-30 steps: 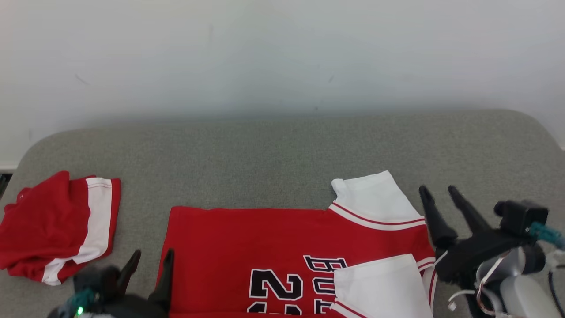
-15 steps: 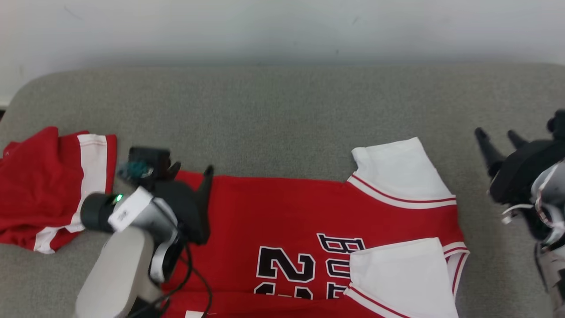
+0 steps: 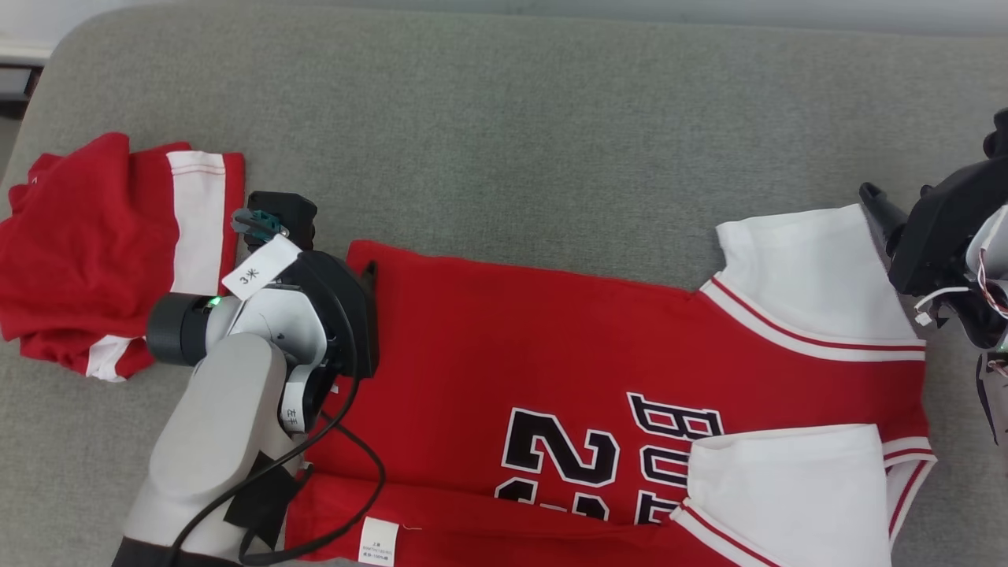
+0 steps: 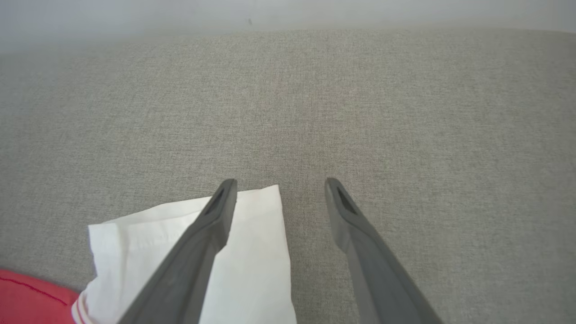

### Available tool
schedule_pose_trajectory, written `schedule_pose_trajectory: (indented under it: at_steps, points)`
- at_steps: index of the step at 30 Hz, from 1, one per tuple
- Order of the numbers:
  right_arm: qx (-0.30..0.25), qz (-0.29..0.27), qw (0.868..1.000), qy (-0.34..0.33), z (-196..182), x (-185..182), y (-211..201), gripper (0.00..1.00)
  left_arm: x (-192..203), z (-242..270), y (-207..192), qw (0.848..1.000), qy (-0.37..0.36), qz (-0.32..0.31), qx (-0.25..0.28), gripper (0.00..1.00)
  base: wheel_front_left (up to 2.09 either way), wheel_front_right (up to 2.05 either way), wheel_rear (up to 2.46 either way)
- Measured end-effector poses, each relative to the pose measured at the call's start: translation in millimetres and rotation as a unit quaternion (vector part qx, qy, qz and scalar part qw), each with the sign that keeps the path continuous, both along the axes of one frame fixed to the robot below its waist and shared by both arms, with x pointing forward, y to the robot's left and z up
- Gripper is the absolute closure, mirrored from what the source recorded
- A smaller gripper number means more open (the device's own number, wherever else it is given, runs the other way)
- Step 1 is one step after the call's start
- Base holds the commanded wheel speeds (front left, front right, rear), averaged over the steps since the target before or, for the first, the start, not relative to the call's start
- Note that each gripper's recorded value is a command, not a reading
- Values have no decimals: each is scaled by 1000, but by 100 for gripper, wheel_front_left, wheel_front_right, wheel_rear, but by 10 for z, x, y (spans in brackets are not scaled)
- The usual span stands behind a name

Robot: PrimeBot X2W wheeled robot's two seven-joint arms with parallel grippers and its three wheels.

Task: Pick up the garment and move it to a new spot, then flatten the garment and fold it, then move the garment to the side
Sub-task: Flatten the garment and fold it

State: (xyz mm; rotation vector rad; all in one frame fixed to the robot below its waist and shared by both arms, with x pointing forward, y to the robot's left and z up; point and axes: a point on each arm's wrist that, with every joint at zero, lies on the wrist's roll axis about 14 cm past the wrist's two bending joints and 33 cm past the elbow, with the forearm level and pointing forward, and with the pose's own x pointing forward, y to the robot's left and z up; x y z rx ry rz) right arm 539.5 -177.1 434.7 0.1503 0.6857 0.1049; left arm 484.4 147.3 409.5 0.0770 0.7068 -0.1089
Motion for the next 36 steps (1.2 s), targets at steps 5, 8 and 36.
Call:
schedule_pose_trajectory:
  at_steps: [5, 8, 36]
  points:
    - [5, 28, 999, 36, -212, 24, 240, 0, -33, -174, 177, 999, 28, 24, 6, 0, 0, 0, 0]
    - [4, 29, 998, 50, -280, -1, 246, 0, 5, -189, 165, 999, 31, 22, 7, 0, 0, 0, 0]
    - [6, 10, 995, 96, -517, 46, 193, 56, 128, -246, 27, 999, 45, -5, 5, 0, 0, 0, 0]
